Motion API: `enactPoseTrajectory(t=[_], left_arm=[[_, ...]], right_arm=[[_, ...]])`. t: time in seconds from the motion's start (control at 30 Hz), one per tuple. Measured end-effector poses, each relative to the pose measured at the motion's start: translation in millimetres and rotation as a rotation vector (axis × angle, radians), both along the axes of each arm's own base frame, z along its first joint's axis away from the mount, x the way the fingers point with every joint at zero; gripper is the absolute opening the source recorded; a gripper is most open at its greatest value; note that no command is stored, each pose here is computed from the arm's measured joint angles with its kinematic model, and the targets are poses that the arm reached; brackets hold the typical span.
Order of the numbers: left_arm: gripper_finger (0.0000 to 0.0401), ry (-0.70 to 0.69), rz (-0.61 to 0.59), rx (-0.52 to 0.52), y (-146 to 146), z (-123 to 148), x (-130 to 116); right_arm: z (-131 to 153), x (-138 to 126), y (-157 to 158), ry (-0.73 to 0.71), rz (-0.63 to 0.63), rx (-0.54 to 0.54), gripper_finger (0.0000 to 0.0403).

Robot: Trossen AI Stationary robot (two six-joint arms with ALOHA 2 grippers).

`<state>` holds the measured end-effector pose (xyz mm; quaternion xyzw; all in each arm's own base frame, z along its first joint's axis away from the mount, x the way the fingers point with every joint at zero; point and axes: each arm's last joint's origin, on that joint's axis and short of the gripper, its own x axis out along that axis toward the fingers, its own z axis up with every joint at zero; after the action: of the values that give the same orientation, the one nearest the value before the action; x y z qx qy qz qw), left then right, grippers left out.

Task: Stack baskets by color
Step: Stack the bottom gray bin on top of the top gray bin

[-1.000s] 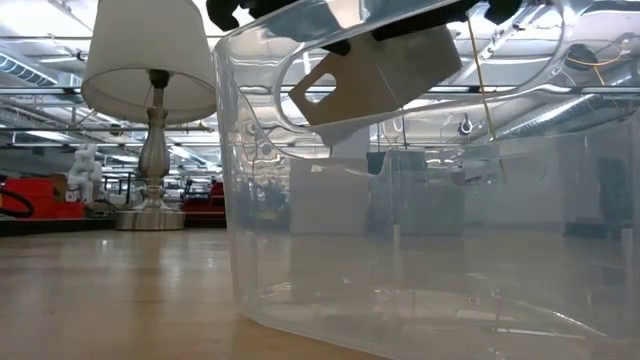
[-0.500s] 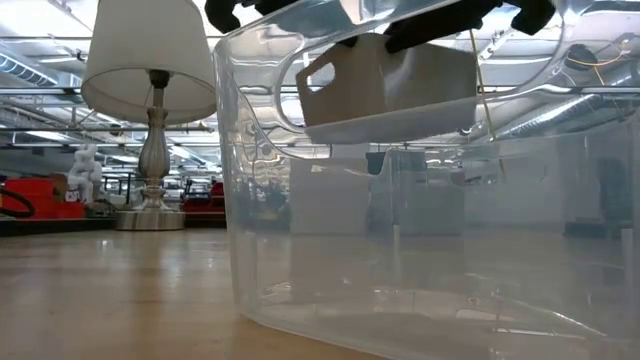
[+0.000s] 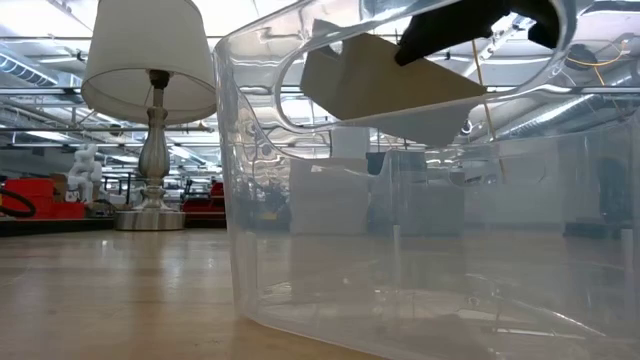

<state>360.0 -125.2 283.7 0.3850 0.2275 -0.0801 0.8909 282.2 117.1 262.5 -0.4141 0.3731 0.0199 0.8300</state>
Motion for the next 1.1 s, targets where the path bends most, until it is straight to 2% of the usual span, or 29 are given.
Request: enactPoseTrajectory(t=[0.1,0.23,0.37,0.47,0.67,0.77,0.9,1.1], left_arm=[[0.0142,-0.033,0.047,-0.057,-5.9,9.4,-7.7],[0.0209,-0.063,0.114,-0.133,-10.3,24.5,-22.5],[0.025,-0.029,0.16,-0.215,-10.2,29.8,-34.2],[0.0262,0.026,0.172,-0.226,-9.5,24.1,-36.1],[0.0246,0.134,0.192,-0.211,0.7,4.0,-26.3],[0.0227,0.169,0.161,-0.211,5.4,-1.2,-22.0],[0.019,0.229,0.146,-0.188,10.5,-10.9,-18.0],[0.013,0.271,0.117,-0.164,14.3,-15.4,-17.1]], right_arm=[[-2.8,-3.8,1.8,0.063,0.062,-0.033,0.0002],[-6.2,-7.5,5.4,0.143,0.174,-0.007,0.0001],[-7.3,-8.4,8.3,0.183,0.268,0.035,0.0001],[-7.6,-8.7,9.6,0.197,0.308,0.055,0.0001],[-8.3,-10.0,10.9,0.214,0.358,0.017,0.0001],[-13.6,-11.2,11.0,0.229,0.402,-0.003,0.0],[-23.1,-14.3,9.4,0.264,0.444,-0.049,0.0],[-24.0,-13.0,8.0,0.254,0.446,-0.053,0.0]])
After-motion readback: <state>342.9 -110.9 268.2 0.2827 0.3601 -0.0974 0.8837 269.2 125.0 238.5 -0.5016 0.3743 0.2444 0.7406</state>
